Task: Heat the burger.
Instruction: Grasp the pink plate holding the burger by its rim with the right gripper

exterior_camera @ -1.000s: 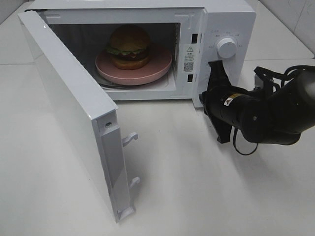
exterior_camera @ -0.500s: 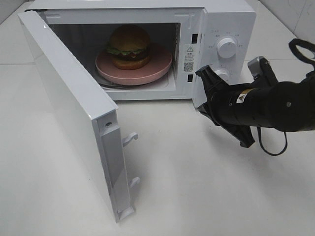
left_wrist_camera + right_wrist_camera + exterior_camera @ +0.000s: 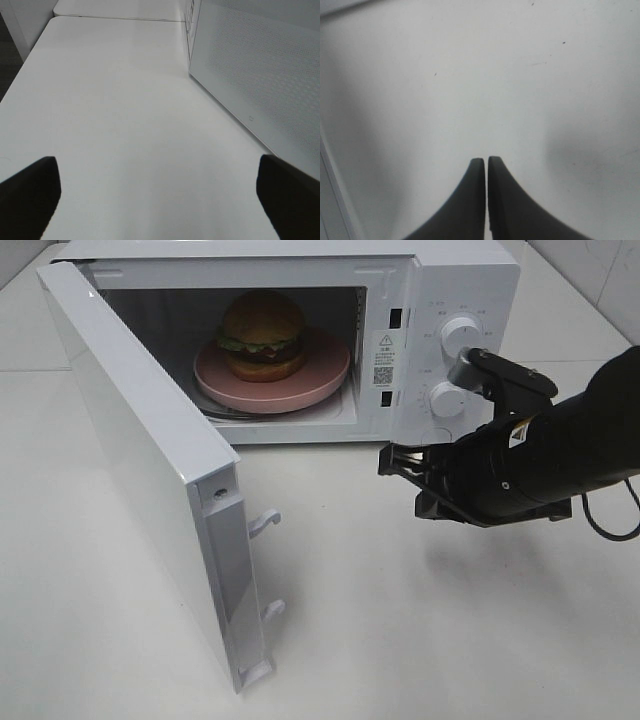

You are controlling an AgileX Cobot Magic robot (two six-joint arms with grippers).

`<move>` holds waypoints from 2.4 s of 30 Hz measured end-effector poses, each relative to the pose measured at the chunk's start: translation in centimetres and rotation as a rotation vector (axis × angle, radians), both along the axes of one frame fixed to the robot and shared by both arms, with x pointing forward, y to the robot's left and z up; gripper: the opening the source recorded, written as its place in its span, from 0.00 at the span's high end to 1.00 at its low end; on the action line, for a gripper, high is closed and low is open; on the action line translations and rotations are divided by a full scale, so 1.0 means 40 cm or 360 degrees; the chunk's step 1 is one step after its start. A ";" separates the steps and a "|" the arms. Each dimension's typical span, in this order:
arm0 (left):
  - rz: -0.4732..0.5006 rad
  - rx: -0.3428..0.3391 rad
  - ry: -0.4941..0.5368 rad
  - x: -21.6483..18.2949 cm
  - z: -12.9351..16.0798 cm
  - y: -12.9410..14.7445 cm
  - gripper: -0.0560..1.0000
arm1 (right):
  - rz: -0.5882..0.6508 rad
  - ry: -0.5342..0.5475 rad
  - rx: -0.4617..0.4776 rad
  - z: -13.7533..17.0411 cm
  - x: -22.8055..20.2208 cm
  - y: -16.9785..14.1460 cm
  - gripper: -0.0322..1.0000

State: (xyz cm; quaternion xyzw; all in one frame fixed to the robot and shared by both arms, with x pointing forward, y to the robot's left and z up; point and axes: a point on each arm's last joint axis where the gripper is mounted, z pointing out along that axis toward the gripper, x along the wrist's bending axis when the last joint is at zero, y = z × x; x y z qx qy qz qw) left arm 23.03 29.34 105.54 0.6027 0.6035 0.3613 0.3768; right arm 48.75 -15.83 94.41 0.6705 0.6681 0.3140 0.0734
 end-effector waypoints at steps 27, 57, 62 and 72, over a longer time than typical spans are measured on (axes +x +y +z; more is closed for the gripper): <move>0.0000 0.0000 0.0000 0.000 0.000 0.000 0.01 | 0.2137 -0.0567 -0.1465 0.089 0.023 -0.011 0.90; 0.0000 0.0000 0.0000 0.000 0.000 0.000 0.01 | 0.2193 -0.1000 -0.1737 0.144 0.061 0.032 0.20; 0.0000 0.0000 0.0000 0.000 0.000 0.000 0.01 | 0.2145 -0.1042 -0.1756 0.181 0.083 0.042 0.03; 0.0000 0.0000 0.0000 0.000 0.000 0.000 0.01 | 0.2208 -0.1099 -0.1776 0.185 0.134 0.125 0.02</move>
